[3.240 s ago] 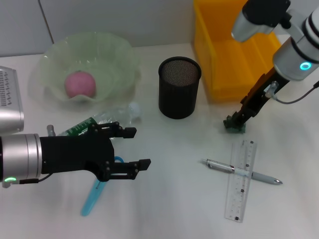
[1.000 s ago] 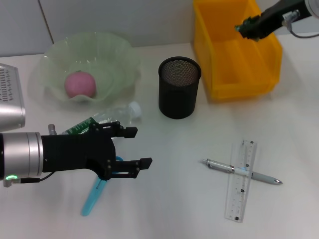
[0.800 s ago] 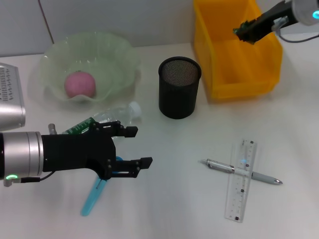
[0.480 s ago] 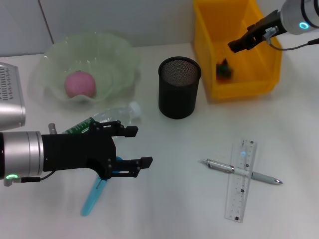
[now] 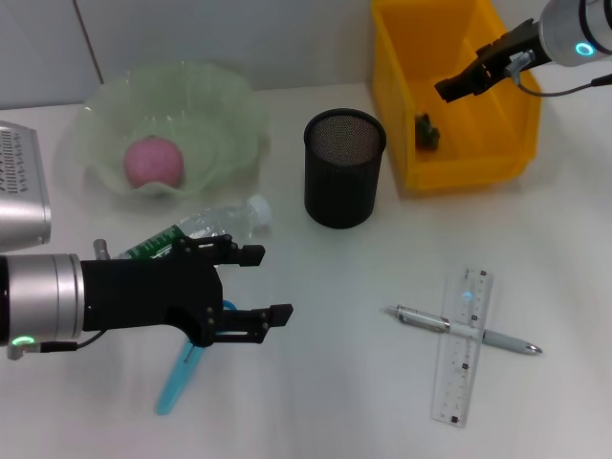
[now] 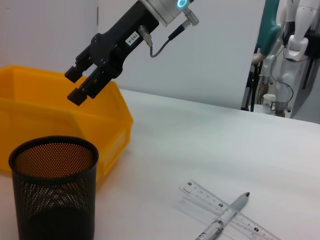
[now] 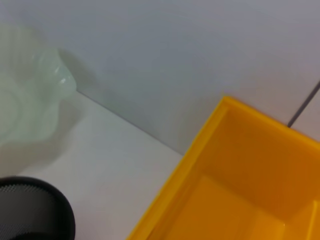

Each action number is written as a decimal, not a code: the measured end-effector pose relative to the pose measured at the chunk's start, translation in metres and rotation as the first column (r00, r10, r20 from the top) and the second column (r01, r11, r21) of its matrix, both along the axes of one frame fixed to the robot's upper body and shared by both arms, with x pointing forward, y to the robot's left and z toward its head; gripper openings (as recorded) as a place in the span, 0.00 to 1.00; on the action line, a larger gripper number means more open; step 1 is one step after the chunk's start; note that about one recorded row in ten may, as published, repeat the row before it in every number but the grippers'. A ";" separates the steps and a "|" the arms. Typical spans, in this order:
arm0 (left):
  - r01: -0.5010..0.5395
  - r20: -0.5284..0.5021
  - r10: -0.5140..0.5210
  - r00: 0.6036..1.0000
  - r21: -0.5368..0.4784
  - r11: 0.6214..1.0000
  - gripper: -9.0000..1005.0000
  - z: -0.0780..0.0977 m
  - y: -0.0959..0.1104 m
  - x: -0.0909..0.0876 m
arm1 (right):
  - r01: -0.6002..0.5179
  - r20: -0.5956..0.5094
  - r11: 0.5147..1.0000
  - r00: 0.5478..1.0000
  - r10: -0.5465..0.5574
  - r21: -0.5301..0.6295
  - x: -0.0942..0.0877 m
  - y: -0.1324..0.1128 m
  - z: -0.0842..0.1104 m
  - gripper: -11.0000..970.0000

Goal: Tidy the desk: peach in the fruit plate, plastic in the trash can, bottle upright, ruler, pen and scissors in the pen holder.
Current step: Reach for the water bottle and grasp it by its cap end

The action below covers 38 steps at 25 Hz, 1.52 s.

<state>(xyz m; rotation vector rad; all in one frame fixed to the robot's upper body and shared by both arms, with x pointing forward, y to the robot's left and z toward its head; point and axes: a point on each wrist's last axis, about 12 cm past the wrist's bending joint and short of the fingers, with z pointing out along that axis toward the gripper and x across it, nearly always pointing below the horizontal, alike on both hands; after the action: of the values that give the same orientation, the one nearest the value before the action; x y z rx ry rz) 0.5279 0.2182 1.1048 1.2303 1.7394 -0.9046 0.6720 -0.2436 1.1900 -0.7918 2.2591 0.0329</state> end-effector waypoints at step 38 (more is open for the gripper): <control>-0.010 -0.021 0.010 1.000 -0.022 1.000 0.79 0.005 0.007 0.001 | -0.447 -0.047 0.695 0.822 0.568 0.563 -0.134 -0.093 -0.055 0.78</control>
<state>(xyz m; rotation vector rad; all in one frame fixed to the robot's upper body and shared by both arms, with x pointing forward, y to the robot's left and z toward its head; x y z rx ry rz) 0.5285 0.2255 1.1099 1.2003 1.7461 -0.9319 0.5377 -0.3367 1.1350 -1.1137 1.9824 1.0211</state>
